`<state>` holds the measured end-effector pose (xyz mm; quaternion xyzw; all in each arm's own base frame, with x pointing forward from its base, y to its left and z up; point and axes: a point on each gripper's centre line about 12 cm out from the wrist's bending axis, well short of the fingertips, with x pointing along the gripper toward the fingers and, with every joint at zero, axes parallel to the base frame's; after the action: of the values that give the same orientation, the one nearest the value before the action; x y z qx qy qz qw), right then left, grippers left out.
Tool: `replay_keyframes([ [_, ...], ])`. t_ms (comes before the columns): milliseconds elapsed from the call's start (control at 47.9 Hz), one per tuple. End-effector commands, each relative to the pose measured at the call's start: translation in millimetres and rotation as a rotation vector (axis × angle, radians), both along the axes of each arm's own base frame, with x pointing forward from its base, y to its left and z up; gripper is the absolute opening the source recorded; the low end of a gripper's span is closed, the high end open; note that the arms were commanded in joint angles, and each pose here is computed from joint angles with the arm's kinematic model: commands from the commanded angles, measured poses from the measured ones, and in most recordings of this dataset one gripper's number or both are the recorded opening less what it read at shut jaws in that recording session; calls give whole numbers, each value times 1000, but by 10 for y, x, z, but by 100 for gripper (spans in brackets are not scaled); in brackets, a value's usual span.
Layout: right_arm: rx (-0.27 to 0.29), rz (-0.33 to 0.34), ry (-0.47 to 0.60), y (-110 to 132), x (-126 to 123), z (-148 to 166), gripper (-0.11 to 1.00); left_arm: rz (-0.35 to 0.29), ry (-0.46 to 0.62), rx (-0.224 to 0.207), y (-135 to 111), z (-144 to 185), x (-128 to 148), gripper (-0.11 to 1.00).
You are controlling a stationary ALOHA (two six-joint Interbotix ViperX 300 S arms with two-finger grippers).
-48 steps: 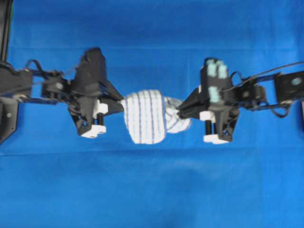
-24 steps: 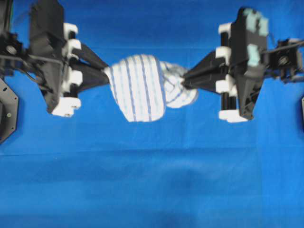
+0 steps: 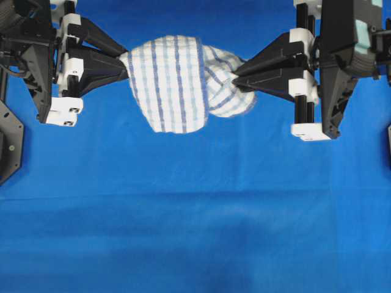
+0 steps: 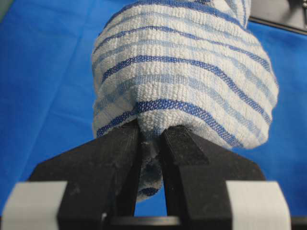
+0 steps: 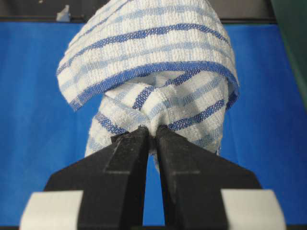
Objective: Lift the towel with both arms.
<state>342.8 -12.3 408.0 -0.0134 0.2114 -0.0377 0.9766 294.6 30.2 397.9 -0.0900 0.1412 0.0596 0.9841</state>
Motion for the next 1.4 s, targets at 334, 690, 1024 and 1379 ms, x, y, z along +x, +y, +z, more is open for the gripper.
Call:
replay_keyframes([
  [334, -11, 1, -39, -7, -36, 144, 10, -5, -48, 32, 5, 160, -3, 18],
  [690, -32, -18, -40, -61, -39, 147, 67, -22, -55, 34, -45, 163, -9, 90],
  [1024, 2, -27, 17, -45, -41, -109, 64, -69, 9, 24, -181, -118, 78, 89],
  [1379, 69, 10, 150, 174, 38, -917, 64, -154, 145, 12, -463, -1004, 343, 89],
])
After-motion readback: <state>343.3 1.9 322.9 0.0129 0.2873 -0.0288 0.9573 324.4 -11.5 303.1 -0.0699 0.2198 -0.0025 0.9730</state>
